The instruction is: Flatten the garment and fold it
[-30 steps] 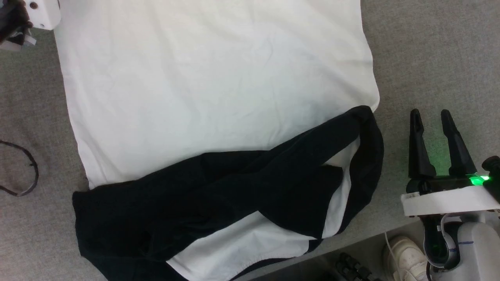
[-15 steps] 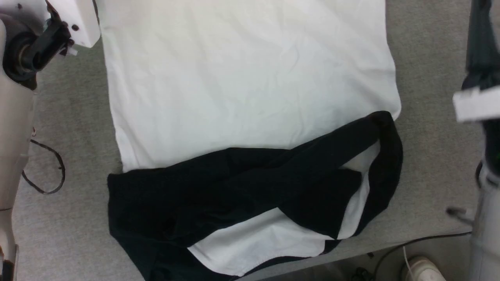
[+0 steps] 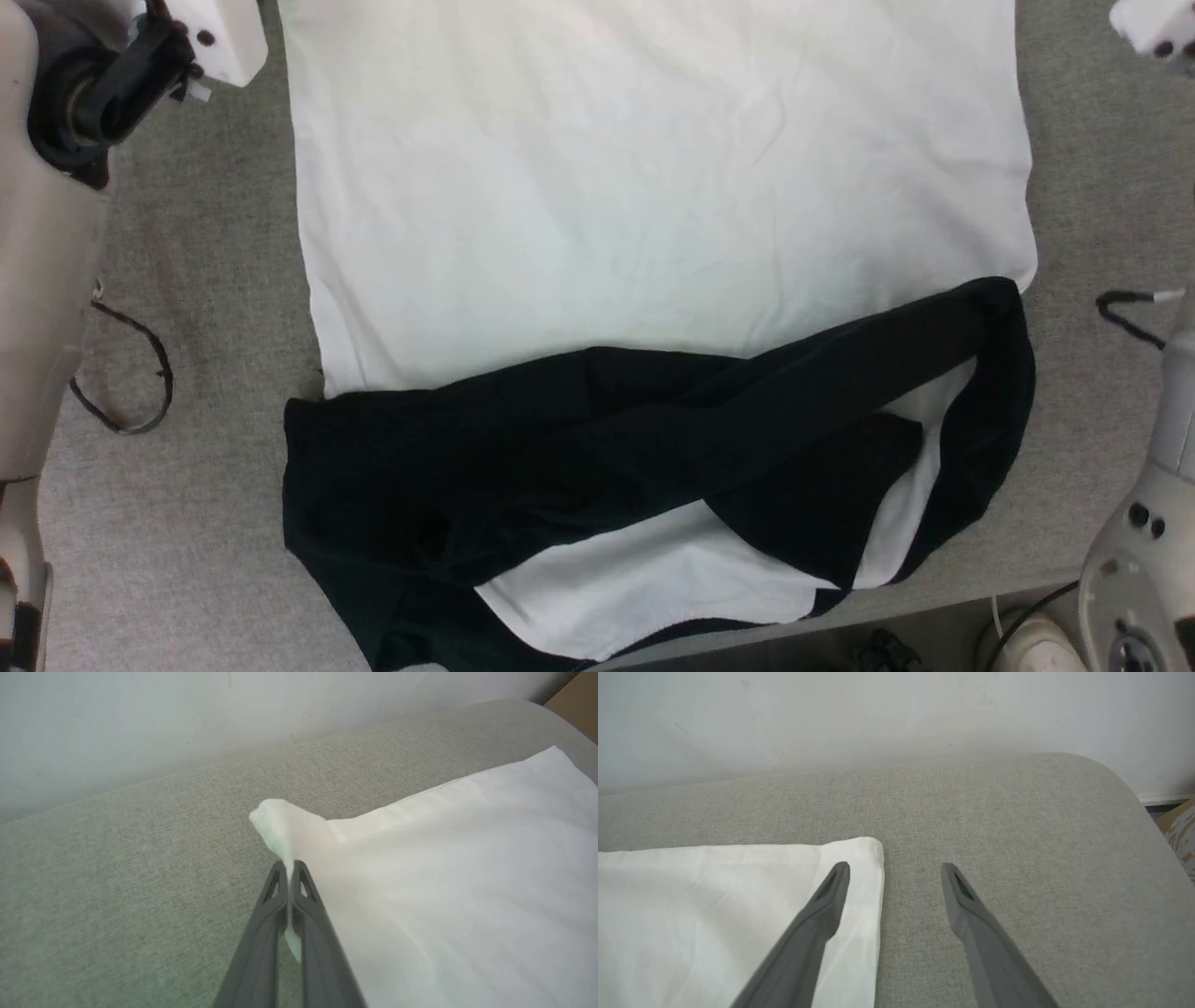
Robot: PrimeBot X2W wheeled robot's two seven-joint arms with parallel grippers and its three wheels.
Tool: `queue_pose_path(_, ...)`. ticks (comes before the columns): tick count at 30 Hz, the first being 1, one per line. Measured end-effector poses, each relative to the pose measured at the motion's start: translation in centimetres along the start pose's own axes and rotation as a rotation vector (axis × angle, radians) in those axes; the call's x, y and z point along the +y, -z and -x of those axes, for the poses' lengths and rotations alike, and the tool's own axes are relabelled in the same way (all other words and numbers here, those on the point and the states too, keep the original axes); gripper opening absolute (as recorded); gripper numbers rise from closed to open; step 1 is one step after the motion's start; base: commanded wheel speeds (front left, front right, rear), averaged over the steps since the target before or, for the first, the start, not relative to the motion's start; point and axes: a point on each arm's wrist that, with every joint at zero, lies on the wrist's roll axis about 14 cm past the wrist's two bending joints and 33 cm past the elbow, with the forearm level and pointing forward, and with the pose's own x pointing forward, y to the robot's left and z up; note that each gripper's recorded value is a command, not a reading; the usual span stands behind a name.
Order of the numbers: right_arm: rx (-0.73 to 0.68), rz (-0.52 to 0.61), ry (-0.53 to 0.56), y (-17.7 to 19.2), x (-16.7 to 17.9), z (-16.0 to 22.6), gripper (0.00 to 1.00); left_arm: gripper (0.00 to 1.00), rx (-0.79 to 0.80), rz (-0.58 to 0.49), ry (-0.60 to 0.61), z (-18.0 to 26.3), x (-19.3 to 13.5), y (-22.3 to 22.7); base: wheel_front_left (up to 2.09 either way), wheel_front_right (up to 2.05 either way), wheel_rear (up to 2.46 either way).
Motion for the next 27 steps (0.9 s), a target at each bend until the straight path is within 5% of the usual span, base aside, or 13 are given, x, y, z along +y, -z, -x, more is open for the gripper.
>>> queue_pose_path(12,0.203,-0.009,-0.007,4.9,1.0,-4.2,1.00,0.00,0.009,0.005,0.040,-1.2,-0.6,1.1,0.00,0.00,0.00)
queue_pose_path(26,0.237,-0.008,-0.020,6.1,2.4,-6.6,1.00,0.00,0.036,-0.003,0.060,-0.8,-0.8,2.1,0.00,0.00,0.00)
queue_pose_path(27,0.238,-0.004,-0.018,6.1,2.4,-6.8,0.56,0.00,0.035,0.000,0.061,-0.8,-0.8,2.1,0.00,0.00,0.00)
